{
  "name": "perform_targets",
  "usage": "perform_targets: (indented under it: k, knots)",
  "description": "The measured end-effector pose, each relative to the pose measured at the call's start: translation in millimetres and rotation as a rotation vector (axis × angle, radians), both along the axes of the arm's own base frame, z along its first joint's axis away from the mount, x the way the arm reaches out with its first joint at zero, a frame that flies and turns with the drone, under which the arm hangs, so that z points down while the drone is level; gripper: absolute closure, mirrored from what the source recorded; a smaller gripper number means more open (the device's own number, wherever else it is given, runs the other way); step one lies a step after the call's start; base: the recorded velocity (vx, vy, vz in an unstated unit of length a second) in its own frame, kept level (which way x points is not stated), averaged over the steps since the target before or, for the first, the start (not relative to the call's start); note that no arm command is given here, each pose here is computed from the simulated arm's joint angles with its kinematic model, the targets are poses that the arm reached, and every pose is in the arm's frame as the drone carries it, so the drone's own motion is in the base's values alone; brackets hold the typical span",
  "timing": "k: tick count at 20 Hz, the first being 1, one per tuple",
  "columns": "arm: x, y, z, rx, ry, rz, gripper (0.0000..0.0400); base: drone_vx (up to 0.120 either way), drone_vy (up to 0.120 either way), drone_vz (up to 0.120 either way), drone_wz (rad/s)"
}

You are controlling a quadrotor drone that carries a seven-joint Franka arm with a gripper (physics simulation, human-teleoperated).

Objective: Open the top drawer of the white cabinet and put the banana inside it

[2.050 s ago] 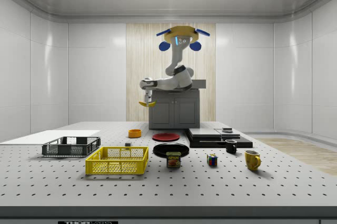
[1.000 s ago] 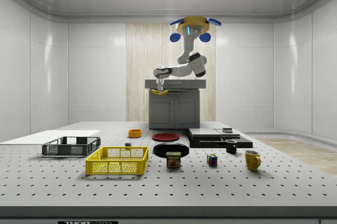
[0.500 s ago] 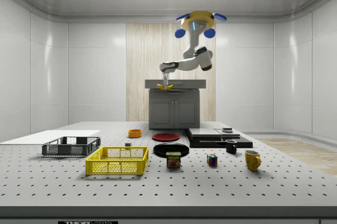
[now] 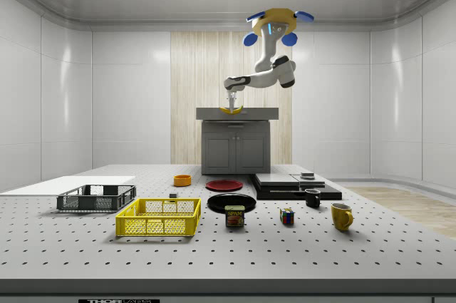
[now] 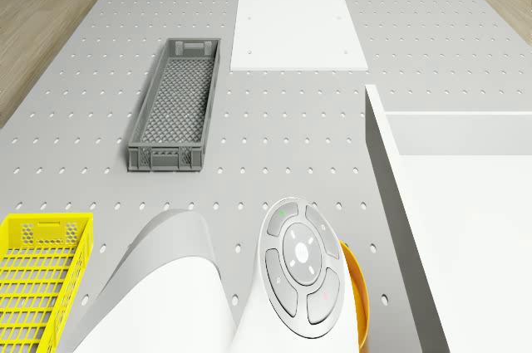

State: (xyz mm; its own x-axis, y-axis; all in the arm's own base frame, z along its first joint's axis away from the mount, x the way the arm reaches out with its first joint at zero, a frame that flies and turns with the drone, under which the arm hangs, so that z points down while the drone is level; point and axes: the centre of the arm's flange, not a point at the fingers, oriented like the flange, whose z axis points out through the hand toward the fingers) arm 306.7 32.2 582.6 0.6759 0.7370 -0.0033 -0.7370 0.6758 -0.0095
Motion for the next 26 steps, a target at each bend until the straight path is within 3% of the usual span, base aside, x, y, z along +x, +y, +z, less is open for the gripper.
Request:
perform_targets:
  k: [6, 26]
  knots:
    - [0.0, 0.0, 0.0, 0.000, 0.0000, 0.000, 0.0199, -0.120, -0.060, 0.120, 0.000]
    - [0.0, 0.0, 0.0, 0.000, 0.0000, 0.000, 0.0199, -0.120, -0.120, 0.120, 0.000]
